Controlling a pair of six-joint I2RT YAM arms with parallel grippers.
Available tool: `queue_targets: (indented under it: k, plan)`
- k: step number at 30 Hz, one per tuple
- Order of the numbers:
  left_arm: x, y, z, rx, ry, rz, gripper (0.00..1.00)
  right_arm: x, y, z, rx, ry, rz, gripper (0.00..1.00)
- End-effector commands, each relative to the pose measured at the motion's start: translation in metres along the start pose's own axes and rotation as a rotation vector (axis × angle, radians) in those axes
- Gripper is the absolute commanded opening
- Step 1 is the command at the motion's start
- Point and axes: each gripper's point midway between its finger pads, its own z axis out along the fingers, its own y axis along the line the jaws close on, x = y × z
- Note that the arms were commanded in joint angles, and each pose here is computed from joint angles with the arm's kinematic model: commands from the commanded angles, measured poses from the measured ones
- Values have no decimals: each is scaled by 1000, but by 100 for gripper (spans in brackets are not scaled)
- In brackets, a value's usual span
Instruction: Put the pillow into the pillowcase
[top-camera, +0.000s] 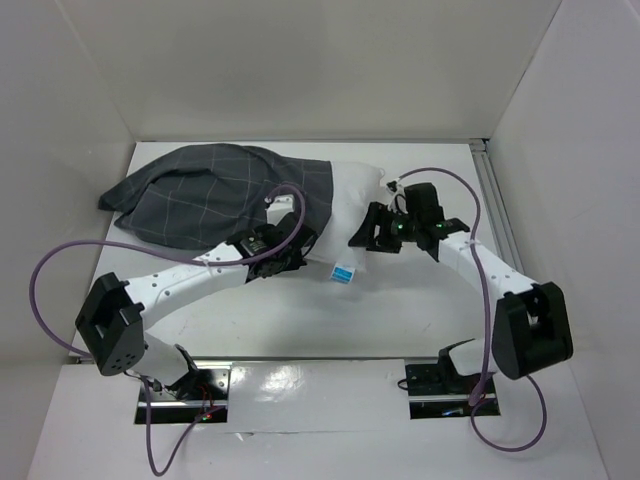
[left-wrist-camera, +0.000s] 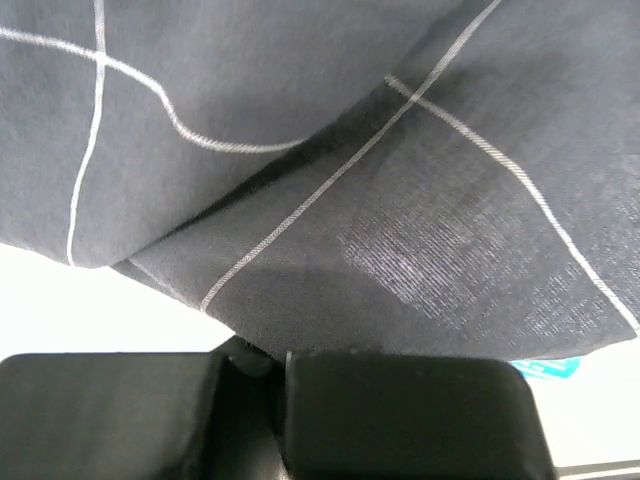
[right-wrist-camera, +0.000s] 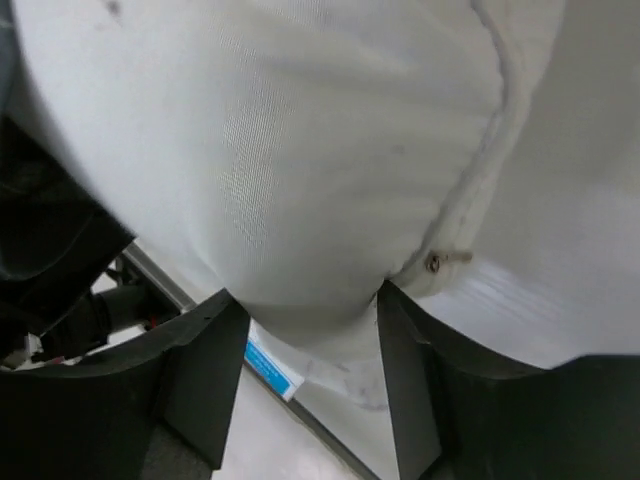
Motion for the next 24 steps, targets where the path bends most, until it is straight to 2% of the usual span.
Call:
queue_targets:
  k: [1, 3, 4, 5, 6, 7, 8, 9, 10, 11, 12, 13, 15, 19, 23, 24]
  plan:
    - [-32, -28, -28, 112, -63, -3, 0, -12, 8, 21, -79, 7, -93, 56]
    - [-48, -46, -43, 174, -88, 6, 0, -22, 20, 35, -132, 22, -85, 28]
    - [-55, -54, -48, 201, -97, 40, 0, -40, 54, 33, -223, -3, -127, 3]
    - [-60, -65, -52, 230, -89, 51, 0, -51, 71, 30, -253, -31, -144, 0]
    - [-63, -88, -64, 326, -50, 60, 0, -60, 86, 28, -285, -59, -156, 0]
    - [-95, -122, -97, 445, -96, 67, 0, -71, 98, 24, -314, -91, -123, 0]
    - [-92, -146, -91, 473, -60, 97, 0, -78, 113, 22, -367, -124, -133, 0]
    - [-88, -177, -111, 555, -45, 135, 0, -83, 121, 19, -395, -139, -124, 0]
    - [-121, -208, -153, 674, -126, 151, 0, -79, 117, 28, -402, -117, -67, 0]
    - [-109, -225, -141, 673, -80, 191, 0, -81, 118, 28, -413, -126, -61, 0]
    - [-112, -239, -154, 740, -69, 213, 0, -76, 112, 34, -402, -109, -35, 0]
    - [-137, -252, -186, 823, -130, 205, 0, -74, 112, 31, -406, -113, -39, 0]
    - [-155, -253, -195, 860, -152, 211, 0, -71, 114, 22, -393, -117, -32, 0]
    - [-192, -232, -246, 990, -210, 175, 0, -78, 132, -36, -339, -202, -158, 0]
    - [-200, -211, -282, 1046, -220, 140, 0, -54, 137, -83, -290, -195, -166, 0]
    - [-205, -207, -286, 1050, -225, 125, 0, -42, 133, -91, -265, -158, -140, 0]
